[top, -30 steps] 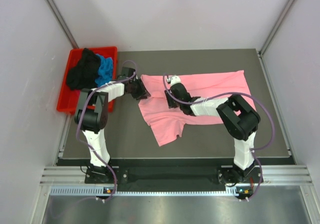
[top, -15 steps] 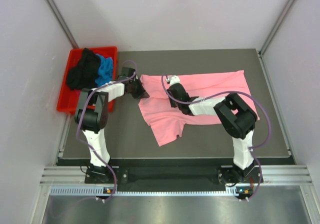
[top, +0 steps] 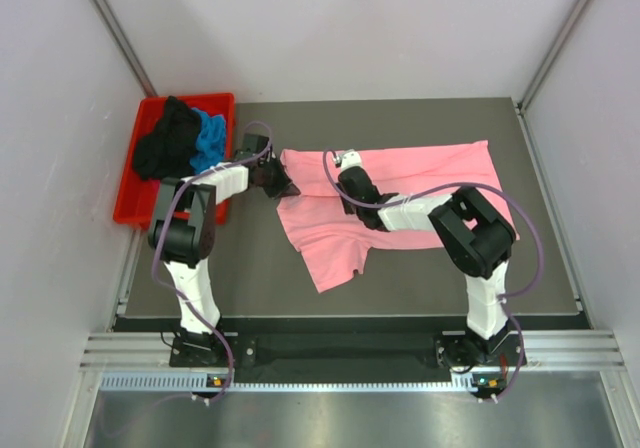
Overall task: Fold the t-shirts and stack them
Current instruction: Fold the tshirt
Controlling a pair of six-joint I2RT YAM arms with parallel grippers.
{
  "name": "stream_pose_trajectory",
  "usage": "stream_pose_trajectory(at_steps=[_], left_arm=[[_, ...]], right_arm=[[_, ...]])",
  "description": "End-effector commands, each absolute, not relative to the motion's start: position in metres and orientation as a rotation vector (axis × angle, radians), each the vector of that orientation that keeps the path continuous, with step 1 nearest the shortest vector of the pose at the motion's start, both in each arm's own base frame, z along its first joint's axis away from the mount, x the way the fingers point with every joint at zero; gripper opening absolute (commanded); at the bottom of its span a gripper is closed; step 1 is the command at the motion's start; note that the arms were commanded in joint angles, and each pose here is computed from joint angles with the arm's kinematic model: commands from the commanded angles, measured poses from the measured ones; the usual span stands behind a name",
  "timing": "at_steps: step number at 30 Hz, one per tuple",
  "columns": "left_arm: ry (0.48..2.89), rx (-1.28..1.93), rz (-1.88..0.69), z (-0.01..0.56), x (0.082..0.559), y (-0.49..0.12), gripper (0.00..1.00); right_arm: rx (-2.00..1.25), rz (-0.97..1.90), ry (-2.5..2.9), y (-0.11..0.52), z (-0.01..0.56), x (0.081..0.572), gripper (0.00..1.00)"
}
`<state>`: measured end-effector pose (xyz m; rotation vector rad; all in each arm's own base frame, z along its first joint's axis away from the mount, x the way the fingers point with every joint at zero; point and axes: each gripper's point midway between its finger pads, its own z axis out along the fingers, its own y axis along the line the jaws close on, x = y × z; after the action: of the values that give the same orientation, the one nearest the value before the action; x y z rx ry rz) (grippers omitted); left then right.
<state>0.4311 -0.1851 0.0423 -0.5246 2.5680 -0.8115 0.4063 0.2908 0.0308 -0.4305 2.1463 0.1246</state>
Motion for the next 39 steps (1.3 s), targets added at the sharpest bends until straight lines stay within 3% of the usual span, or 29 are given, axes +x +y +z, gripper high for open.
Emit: stream_pose_trajectory(at_steps=[1,21,24,25,29,31,39], left_arm=[[2.495,-0.51,-0.877,0.083,0.435,-0.194,0.0],[2.639,-0.539,-0.828,0.062,0.38,-0.215,0.0],[2.654,-0.539,-0.79,0.058,0.376,-0.211,0.0],[2.654,-0.541,-0.778,0.057,0.375,-0.21,0.0],[2.655,-0.545,-0.757,0.058,0.374,-0.208,0.1],[2.653,-0.537,-0.761,0.062,0.372,-0.209,0.22],[2.549,-0.429,-0.771,0.098,0.4,-0.213,0.32]], right_arm=[[-0.413,0.128,2.051,0.293,0.072,0.408,0.0],[-0.554,0.024,2.135,0.271,0.062,0.386,0.0],[-0.554,-0.006,2.145,0.264,0.062,0.384,0.05],[-0.548,-0.02,2.146,0.261,0.063,0.384,0.13],[-0.471,-0.095,2.144,0.246,0.07,0.385,0.23],[-0.453,-0.112,2.153,0.24,0.075,0.382,0.25],[-0.303,0.132,2.182,0.259,0.101,0.381,0.24]])
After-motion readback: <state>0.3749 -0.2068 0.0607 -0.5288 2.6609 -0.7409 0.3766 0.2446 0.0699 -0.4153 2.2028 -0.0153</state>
